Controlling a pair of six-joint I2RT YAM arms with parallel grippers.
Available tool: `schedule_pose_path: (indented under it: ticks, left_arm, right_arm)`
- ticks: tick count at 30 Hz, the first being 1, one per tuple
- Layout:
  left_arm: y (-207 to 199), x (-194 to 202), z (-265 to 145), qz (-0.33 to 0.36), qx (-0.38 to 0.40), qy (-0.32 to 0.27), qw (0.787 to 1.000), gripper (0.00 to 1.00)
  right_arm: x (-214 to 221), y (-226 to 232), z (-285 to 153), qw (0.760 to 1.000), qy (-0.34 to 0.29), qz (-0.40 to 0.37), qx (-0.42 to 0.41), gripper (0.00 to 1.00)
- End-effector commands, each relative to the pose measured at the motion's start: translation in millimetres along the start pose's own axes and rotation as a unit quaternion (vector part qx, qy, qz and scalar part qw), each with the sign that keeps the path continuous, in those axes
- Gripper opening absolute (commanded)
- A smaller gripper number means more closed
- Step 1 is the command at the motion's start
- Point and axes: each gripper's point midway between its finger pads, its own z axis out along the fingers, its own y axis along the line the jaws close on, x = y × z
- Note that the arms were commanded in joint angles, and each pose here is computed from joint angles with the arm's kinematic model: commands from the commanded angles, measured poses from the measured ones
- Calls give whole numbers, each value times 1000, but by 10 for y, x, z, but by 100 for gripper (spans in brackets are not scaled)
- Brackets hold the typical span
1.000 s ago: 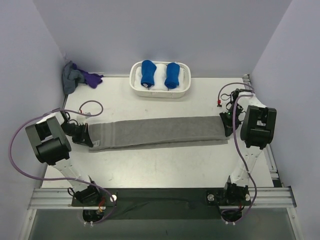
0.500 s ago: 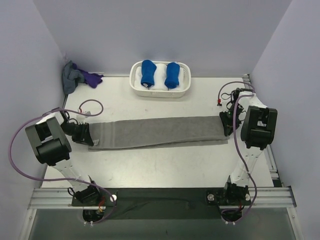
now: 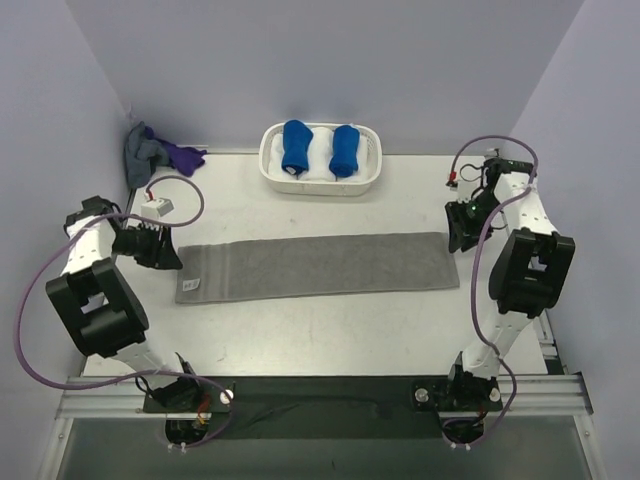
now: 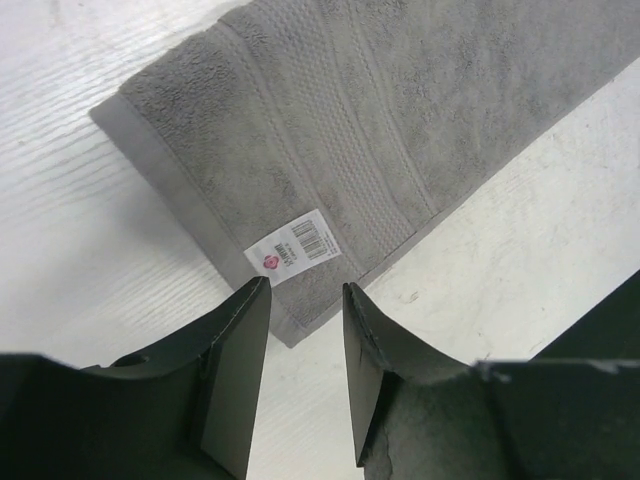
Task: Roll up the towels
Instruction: Fold the towel
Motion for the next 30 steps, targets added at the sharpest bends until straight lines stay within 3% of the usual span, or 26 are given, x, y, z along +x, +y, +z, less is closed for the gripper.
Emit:
schedule_pose_path:
  ticks: [1,6,12,17,24,27,30]
  left_arm:
    - [-75,10,170,-16,42,-8,999,45]
    - [86,192,434,-66,40,18,997,41]
    - [484,280,656,-116,-19,34,992,40]
    - [566,159,545,-98,-38,25,994,40]
    - [96,-244,302,-34,35,-29,998,45]
    - [-32,-472,337,-46,69,-60,995,45]
    - [73,-714,469,-79,79,-94,989,41]
  right_arm:
    - [239,162,301,996,70,36,-52,36]
    - [370,88,632,991,107,59,-48,34]
    - [402,-149,865,988,135,78,-3,31]
    - [179,-125,639,994,81,71,-6,30]
    - [-301,26,192,992,-39,109,-45,31]
    - [-584,123,139,987,-71,124,-74,29]
    - [-747,204,283,983,-65,140,-98,26]
